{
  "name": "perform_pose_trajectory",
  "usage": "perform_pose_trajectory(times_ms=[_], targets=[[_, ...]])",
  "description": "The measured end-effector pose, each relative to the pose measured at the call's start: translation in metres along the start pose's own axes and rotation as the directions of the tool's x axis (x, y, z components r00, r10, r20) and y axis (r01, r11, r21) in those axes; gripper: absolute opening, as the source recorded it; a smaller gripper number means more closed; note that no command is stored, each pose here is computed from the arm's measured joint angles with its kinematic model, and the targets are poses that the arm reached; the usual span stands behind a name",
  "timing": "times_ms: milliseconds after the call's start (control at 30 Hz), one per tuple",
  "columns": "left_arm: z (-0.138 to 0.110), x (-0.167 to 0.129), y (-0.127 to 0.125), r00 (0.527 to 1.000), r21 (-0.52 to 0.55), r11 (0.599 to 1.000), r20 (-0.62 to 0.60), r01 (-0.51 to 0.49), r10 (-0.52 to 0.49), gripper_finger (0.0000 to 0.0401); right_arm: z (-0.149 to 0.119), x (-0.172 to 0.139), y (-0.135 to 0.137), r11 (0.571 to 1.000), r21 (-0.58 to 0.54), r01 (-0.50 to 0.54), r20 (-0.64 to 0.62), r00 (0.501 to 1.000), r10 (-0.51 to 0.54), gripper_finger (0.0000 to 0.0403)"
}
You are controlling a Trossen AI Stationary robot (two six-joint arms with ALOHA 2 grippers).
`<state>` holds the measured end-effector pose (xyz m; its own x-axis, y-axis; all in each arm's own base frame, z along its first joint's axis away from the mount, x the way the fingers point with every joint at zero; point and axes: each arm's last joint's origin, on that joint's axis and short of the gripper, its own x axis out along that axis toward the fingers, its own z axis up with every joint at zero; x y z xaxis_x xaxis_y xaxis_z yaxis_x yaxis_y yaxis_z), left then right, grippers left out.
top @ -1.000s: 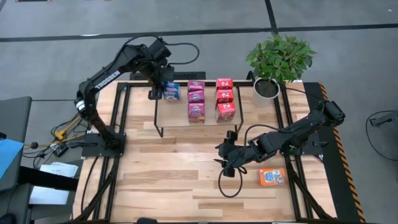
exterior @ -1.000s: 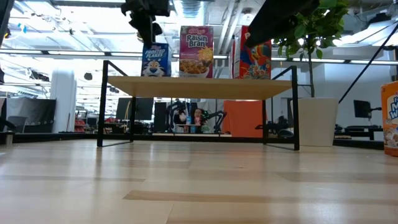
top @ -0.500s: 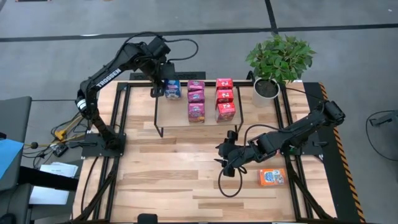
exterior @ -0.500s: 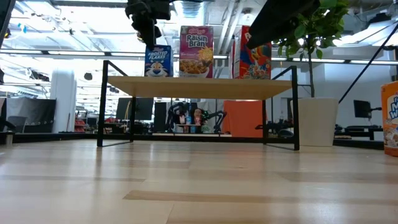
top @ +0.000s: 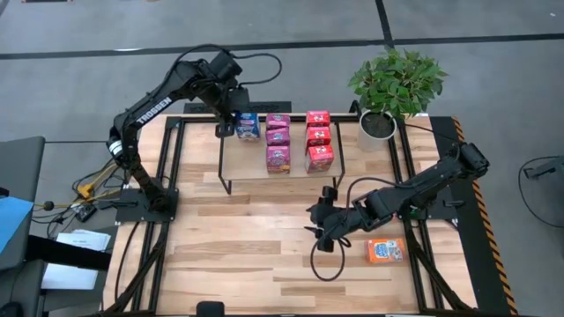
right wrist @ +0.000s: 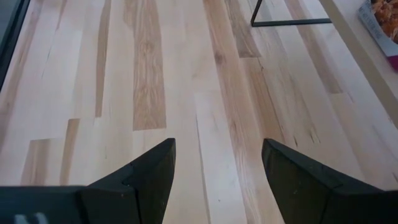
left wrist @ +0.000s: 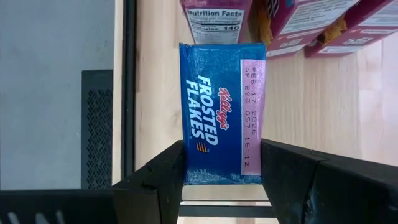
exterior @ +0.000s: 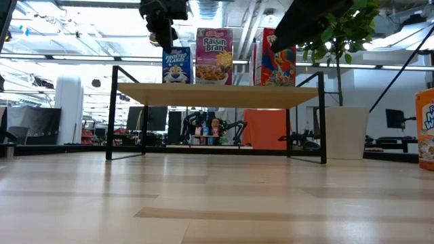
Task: Stack cereal on shelf
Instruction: Put the blue cereal box on the shelf
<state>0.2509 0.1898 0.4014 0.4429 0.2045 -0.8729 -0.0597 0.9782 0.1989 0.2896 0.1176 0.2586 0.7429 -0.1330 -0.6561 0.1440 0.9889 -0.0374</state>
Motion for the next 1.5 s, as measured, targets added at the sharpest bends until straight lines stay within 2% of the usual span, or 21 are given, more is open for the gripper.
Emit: perform_pose_trajectory(times_ms=[233,733,1133,1500], targets=[[0.0,0.012,0.005,0.999,-0.013,1.0,-0.043,0.004,-0.004,0.0167,0.0,0.0,0.0,1.0,0.003,-0.001,0.001,1.0,0.001,0.0266],[-0.001,0.016,0.011,0.998,-0.021,1.0,-0.058,-0.02,0.019,0.0173,-0.001,0.0,0.0,1.0,0.001,-0.005,-0.008,1.0,0.005,0.0266],[-0.003,0.019,0.01,0.994,0.005,1.0,-0.104,-0.02,0.021,0.0217,-0.001,0.0,0.0,1.0,0.001,-0.004,-0.007,1.0,0.004,0.0266],[-0.007,0.019,0.009,0.973,-0.01,0.995,-0.206,-0.103,0.099,0.0285,-0.001,0.0,0.0,1.0,0.0,-0.004,-0.007,1.0,0.004,0.0266]])
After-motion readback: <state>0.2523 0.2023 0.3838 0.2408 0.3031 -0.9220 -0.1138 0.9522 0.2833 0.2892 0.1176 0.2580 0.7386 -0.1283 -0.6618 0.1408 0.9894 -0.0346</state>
